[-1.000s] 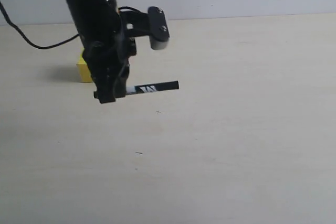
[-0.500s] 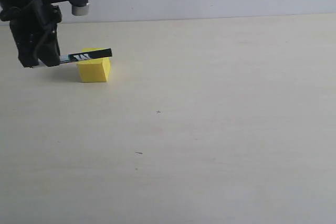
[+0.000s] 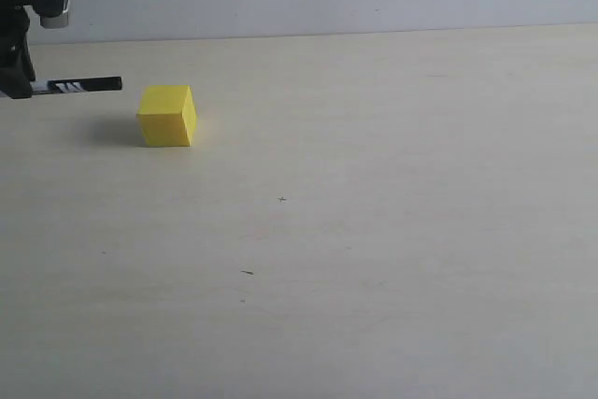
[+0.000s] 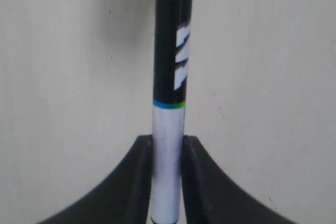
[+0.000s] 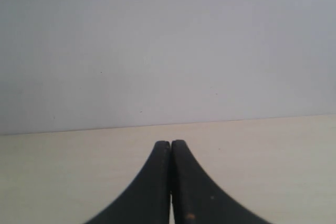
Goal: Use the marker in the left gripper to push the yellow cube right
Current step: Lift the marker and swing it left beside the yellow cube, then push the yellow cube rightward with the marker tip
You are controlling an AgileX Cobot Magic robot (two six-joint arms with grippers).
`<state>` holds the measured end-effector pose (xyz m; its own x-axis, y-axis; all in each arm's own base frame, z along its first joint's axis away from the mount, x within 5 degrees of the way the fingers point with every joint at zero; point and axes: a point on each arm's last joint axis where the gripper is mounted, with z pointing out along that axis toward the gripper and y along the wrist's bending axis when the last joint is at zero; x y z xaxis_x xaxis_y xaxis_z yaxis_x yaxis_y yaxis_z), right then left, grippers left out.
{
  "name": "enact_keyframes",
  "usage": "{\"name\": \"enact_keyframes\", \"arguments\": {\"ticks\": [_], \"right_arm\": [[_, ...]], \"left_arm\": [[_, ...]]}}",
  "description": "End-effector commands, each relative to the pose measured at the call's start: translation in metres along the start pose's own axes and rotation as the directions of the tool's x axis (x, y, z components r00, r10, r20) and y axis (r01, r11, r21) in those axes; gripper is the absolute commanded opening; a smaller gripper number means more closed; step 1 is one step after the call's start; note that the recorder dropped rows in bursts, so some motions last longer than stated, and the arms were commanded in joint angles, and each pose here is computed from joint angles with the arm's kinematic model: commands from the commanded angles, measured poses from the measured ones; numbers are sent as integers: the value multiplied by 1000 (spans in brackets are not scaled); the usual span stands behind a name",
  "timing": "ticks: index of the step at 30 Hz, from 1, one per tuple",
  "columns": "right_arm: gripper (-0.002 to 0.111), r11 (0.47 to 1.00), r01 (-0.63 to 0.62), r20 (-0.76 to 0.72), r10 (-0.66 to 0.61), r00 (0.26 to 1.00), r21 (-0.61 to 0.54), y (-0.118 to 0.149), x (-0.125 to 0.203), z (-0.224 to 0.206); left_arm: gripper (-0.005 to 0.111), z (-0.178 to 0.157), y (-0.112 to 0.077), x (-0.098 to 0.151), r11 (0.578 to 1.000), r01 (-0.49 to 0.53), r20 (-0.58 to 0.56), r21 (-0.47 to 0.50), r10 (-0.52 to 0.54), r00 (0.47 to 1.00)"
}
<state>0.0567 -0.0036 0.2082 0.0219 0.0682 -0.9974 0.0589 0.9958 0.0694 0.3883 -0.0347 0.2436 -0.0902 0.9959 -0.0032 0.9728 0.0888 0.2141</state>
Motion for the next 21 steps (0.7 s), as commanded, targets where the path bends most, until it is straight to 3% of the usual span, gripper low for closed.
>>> {"name": "enact_keyframes", "arguments": {"ticks": [1, 6, 15, 21], "right_arm": [[0, 1000, 5, 4, -5, 1000, 4, 0, 1, 0], [0, 1000, 5, 4, -5, 1000, 4, 0, 1, 0], [0, 1000, 7, 4, -7, 1000, 4, 0, 1, 0], [0, 1000, 5, 4, -5, 1000, 4, 0, 1, 0]], "left_arm": [[0, 26, 11, 23, 1000, 24, 57, 19, -25, 998], [0, 55, 24, 39, 997, 49, 47, 66, -52, 998], [0, 96, 54, 38, 993, 49, 49, 104, -55, 997], [0, 106, 63, 36, 995, -30, 59, 93, 24, 998]]}}
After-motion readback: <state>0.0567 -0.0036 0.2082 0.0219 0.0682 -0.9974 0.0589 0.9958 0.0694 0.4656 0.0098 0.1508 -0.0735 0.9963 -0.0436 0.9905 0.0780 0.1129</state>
